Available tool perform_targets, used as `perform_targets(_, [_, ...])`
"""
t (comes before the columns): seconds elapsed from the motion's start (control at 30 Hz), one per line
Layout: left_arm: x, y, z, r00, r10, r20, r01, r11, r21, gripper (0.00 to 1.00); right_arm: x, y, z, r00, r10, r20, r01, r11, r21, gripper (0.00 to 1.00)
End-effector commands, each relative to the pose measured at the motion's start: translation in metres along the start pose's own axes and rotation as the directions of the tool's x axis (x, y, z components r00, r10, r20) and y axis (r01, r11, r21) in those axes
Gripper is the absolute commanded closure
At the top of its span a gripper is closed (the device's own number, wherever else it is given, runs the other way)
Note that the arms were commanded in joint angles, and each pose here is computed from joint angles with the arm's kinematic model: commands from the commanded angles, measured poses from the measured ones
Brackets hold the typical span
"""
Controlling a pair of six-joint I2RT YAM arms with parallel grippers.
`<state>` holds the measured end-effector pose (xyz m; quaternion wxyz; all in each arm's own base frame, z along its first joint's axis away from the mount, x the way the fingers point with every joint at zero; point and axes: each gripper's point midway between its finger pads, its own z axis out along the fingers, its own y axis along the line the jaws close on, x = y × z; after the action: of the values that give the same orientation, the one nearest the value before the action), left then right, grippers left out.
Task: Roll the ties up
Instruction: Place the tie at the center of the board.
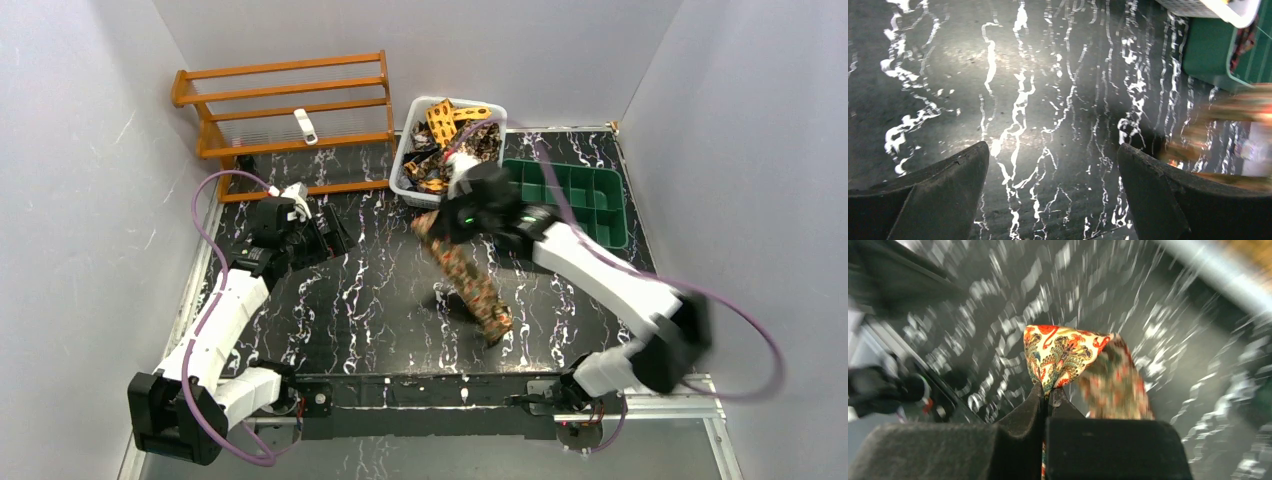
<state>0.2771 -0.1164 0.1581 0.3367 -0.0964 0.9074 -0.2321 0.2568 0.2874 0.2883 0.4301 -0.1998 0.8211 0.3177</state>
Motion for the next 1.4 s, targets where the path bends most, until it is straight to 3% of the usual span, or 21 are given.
perform_targets(0.0, [-0.014,0.024,-0.023,0.995,-0.028,0.095,0.043,0.985,-0.166,0.02,0.12,0.017,0.073,0.859,0.164,-0.486,-0.233,0.969,-0.085,0.99])
perform_targets(0.13, [-0.026,0.048,-0.047,0.981,-0.021,0.191,0.081,0.948,-0.308,0.02,0.111,0.056,0.117,0.85,0.122,-0.512,-0.287,0.923,-0.256,0.86])
perform_targets(0.23, [-0.026,0.052,-0.052,0.982,-0.011,0.189,0.076,0.938,-0.339,0.02,0.093,0.074,0.127,0.847,0.068,-0.527,-0.287,0.893,-0.347,0.57])
perform_targets(0.37, [-0.019,0.053,-0.047,0.989,0.0,0.146,0.05,0.94,-0.336,0.02,0.064,0.029,0.136,0.919,-0.001,-0.394,-0.062,0.987,-0.147,0.3])
perform_targets(0.5, [-0.013,0.047,-0.034,0.994,-0.004,0.106,0.035,0.957,-0.289,0.02,0.024,-0.049,0.134,0.967,-0.052,-0.25,0.104,0.974,0.201,0.18])
perform_targets(0.7, [-0.006,0.028,-0.018,0.999,-0.007,0.049,0.015,0.984,-0.175,0.02,0.002,-0.101,0.159,0.975,-0.077,-0.207,0.147,0.926,0.347,0.13])
perform_targets(0.83, [0.001,0.02,-0.016,1.0,0.011,0.013,-0.009,0.993,-0.116,0.02,-0.001,-0.13,0.183,0.979,-0.053,-0.196,0.123,0.924,0.363,0.12])
perform_targets(0.97, [0.007,0.014,-0.015,1.0,0.017,-0.013,-0.018,0.997,-0.077,0.02,0.0,-0.138,0.204,0.974,-0.107,-0.201,0.165,0.939,0.302,0.1])
perform_targets(1.07, [0.011,0.012,-0.014,1.0,0.012,-0.024,-0.013,0.998,-0.06,0.02,0.014,-0.142,0.211,0.954,-0.138,-0.267,0.209,0.943,0.26,0.1])
perform_targets(1.23, [0.012,0.013,-0.012,0.999,0.015,-0.032,-0.016,0.998,-0.057,0.02,0.036,-0.113,0.194,0.953,-0.113,-0.28,0.15,0.982,0.116,0.14])
perform_targets(1.37, [0.014,0.013,-0.01,0.999,0.02,-0.046,-0.023,0.998,-0.054,0.02,0.054,-0.117,0.168,0.945,-0.119,-0.305,0.167,0.977,0.136,0.15])
